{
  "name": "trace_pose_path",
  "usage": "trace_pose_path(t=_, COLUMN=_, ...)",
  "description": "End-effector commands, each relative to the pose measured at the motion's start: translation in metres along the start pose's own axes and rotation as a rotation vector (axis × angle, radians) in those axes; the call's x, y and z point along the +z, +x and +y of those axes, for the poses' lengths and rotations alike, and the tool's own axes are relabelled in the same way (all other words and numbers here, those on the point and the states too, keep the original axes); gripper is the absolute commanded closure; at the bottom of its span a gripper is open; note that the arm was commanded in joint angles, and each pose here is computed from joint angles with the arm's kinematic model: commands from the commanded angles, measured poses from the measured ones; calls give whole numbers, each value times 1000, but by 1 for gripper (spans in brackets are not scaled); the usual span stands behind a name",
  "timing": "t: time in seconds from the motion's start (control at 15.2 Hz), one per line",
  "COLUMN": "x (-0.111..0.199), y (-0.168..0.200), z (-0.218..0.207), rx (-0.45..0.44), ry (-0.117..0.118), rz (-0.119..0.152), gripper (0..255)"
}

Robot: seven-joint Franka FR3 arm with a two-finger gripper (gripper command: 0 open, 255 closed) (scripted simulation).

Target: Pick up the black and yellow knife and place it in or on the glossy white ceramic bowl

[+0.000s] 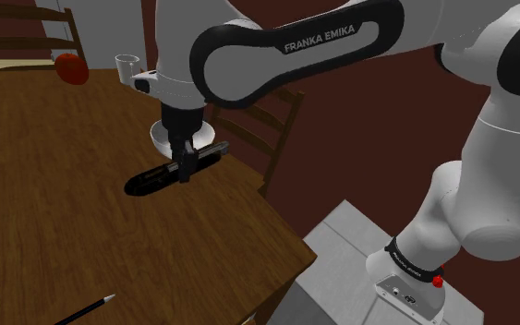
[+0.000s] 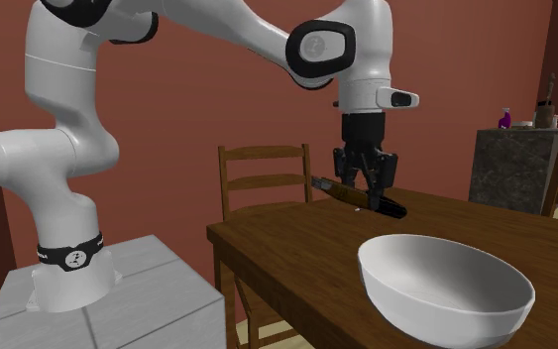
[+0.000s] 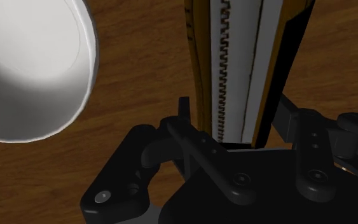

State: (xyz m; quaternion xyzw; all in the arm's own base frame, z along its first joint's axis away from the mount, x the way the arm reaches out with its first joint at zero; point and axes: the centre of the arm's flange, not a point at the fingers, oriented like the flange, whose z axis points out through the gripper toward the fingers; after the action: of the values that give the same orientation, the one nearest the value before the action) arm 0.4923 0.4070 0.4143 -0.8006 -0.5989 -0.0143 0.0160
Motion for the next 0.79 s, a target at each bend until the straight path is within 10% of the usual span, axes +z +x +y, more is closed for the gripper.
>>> trace_pose_path(t=0.0, x=-10, y=0, z=-1, rx=0, ry=0, rz=0, gripper=255)
trace_pose_path(t=0.73, x=-55, y=-6, z=24, rx=0, ry=0, rz=0, gripper=255)
